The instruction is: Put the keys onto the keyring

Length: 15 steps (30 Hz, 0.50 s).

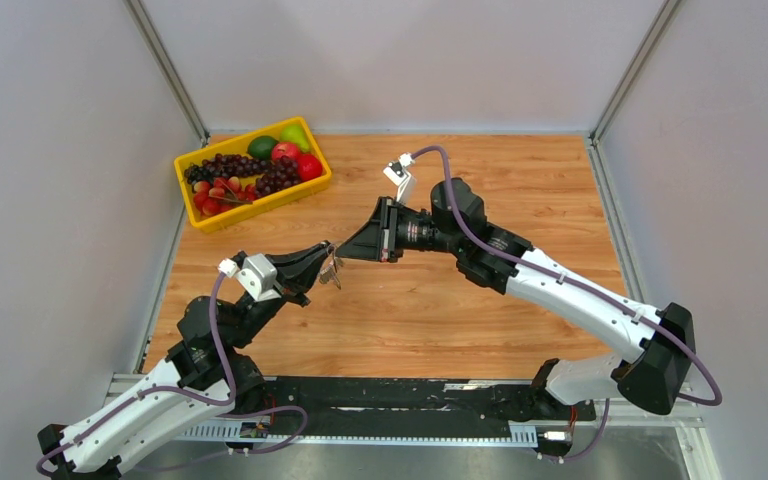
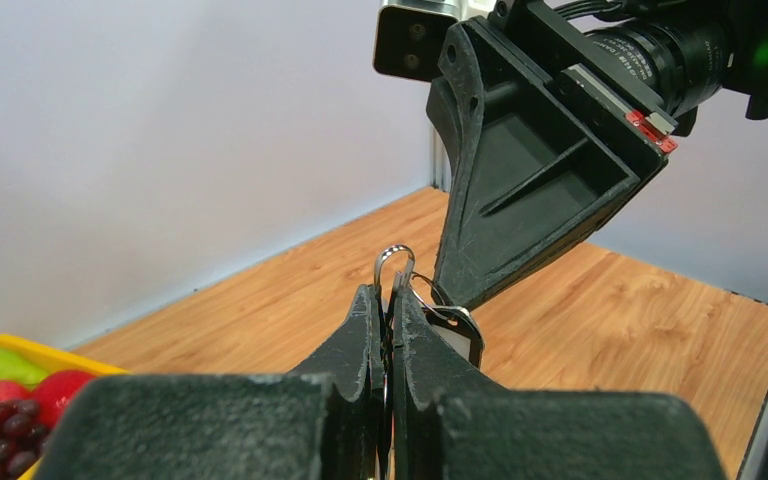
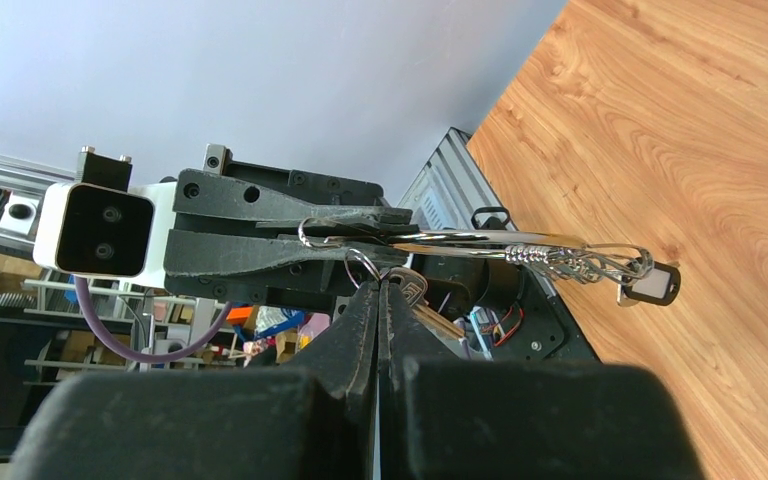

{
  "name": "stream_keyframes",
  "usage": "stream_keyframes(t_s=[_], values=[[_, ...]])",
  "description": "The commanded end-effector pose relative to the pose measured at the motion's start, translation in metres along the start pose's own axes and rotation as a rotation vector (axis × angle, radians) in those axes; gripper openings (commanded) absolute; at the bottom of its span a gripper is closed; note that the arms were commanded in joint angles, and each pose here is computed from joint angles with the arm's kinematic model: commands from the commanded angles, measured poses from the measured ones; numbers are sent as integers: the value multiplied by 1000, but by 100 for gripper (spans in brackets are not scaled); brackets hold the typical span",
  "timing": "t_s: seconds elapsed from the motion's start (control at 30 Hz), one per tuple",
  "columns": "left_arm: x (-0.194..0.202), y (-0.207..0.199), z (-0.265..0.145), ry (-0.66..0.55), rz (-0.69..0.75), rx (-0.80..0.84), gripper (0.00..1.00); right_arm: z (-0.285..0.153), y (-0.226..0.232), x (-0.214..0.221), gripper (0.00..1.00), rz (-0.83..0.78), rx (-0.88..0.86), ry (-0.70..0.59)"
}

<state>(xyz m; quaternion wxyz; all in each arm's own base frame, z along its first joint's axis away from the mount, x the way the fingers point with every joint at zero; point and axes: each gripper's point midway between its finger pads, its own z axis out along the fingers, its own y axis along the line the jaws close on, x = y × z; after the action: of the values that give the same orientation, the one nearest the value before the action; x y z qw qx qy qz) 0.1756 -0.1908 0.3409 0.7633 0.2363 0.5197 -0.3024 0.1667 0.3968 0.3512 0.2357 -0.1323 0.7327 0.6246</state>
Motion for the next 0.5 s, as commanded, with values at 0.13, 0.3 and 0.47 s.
stream_keyframes(t_s=[0.13, 0.3, 0.47], values=[[-18, 2, 1, -69, 8, -5, 0, 1, 28, -14, 0, -36, -55, -38], [-18, 1, 1, -68, 5, -3, 0, 1, 29, -15, 0, -37, -56, -42], [-19, 1, 0, -72, 3, -3, 1, 2, 26, -14, 0, -35, -48, -43]])
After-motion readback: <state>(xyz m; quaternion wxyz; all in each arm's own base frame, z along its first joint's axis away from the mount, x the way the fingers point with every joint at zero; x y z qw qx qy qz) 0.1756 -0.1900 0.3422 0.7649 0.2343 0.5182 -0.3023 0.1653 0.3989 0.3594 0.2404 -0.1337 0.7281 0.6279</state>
